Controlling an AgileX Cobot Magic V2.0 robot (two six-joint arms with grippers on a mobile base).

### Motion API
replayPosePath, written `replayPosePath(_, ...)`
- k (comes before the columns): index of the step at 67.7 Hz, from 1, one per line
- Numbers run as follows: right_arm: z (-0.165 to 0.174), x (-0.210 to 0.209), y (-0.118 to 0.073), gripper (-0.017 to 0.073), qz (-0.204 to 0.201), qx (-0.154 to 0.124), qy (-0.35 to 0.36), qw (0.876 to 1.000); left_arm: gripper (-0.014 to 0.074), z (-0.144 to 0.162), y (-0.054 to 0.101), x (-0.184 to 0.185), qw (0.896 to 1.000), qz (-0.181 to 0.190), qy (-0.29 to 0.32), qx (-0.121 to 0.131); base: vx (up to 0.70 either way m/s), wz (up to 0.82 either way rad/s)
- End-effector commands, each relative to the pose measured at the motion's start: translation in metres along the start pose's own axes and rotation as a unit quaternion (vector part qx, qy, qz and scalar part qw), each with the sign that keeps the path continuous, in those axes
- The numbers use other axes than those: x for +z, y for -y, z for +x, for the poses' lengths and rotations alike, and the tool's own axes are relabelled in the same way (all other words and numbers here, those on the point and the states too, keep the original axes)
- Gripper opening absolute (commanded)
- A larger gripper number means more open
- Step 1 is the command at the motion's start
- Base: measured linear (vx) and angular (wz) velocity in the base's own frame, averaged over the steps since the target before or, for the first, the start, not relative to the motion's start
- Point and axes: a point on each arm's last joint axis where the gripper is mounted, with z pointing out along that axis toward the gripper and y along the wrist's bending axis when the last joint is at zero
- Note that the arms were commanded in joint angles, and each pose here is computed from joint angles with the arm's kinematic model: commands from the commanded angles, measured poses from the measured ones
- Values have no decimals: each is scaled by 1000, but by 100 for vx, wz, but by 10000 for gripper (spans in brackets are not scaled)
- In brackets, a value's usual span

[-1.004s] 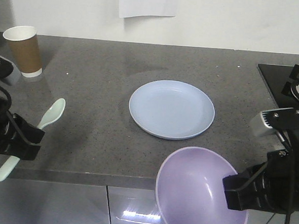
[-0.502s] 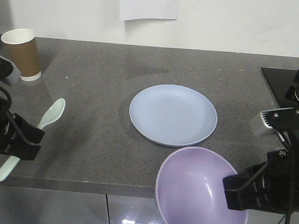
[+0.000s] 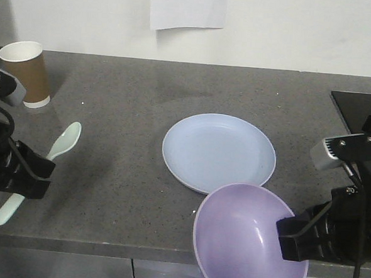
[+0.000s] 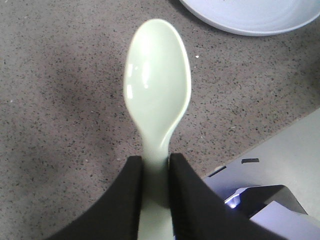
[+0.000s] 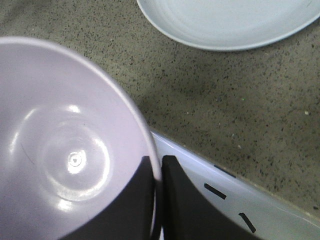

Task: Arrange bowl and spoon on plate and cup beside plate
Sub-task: 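Drive the base closer so the held lavender bowl is over the plate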

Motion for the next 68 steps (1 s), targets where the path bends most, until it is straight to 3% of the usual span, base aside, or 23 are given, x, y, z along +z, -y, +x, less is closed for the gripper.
replayPosePath(1, -10, -9, -4, -1, -7, 1, 42, 999, 77, -10, 3, -11, 999, -2, 48, -1, 7, 4)
replayPosePath(68, -10, -9, -4, -1, -7, 1, 42, 999, 77, -10, 3, -11, 999, -2, 48, -1, 5, 2)
